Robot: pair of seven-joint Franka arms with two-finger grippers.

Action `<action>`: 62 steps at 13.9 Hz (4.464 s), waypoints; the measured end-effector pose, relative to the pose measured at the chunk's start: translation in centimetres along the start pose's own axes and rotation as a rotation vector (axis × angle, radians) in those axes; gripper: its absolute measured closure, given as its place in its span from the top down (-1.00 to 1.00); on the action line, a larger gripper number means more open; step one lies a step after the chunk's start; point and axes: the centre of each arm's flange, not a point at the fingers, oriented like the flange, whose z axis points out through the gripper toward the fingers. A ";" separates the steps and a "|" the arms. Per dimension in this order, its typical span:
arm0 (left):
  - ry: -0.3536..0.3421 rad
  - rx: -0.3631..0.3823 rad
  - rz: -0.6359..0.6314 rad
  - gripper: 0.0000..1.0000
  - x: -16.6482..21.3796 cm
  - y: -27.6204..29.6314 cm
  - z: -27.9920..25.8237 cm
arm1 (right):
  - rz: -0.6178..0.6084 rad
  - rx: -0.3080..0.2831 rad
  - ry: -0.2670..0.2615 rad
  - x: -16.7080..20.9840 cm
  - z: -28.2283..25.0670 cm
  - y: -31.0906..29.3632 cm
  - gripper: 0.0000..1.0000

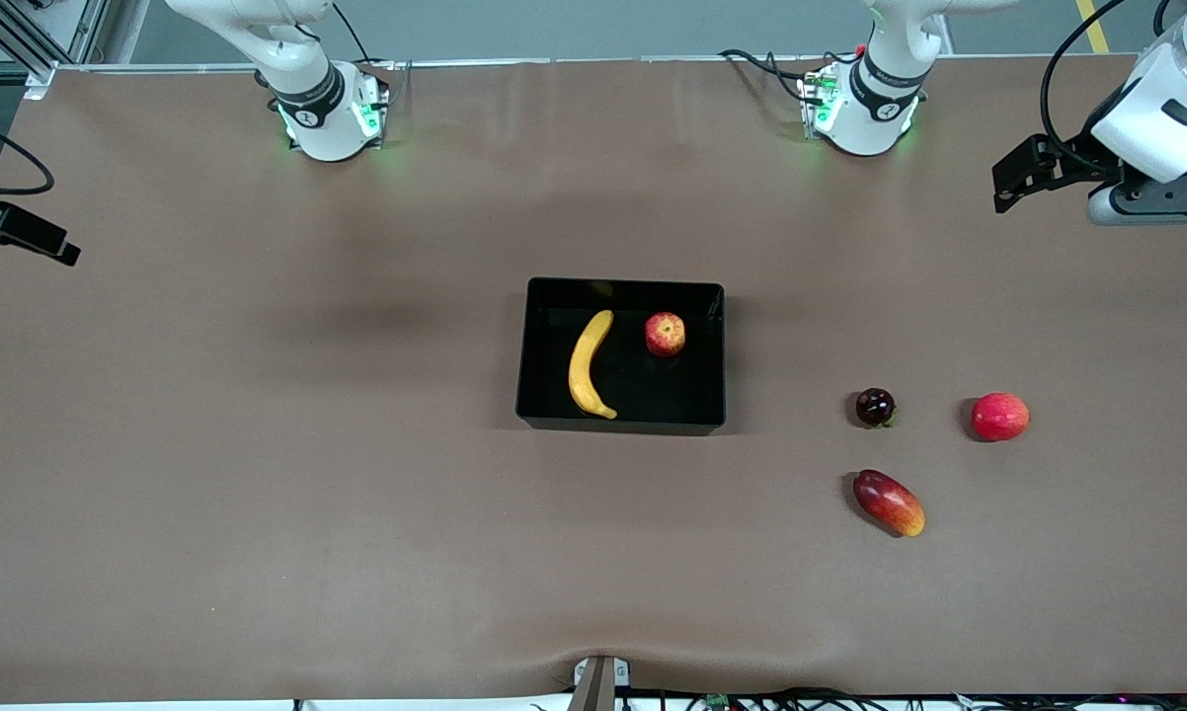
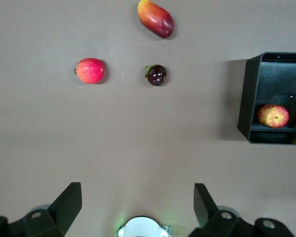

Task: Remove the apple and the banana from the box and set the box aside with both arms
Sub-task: 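Reach the left gripper into the black box toward the apple, then grasp the red-yellow apple in the box with the left gripper, then carry the apple out and set it beside the plum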

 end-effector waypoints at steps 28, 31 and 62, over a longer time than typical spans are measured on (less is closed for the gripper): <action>-0.079 -0.029 -0.329 1.00 4.4 35.2 31.5 | 0.016 0.000 -0.006 0.6 0.6 0.8 1.00; -0.097 0.008 -0.348 1.00 3.8 36.5 34.8 | 0.016 0.000 -0.006 0.6 0.6 0.8 1.00; -0.033 0.045 -0.168 0.40 17.4 2.2 24.1 | 0.018 0.001 -0.007 0.6 0.6 0.9 1.00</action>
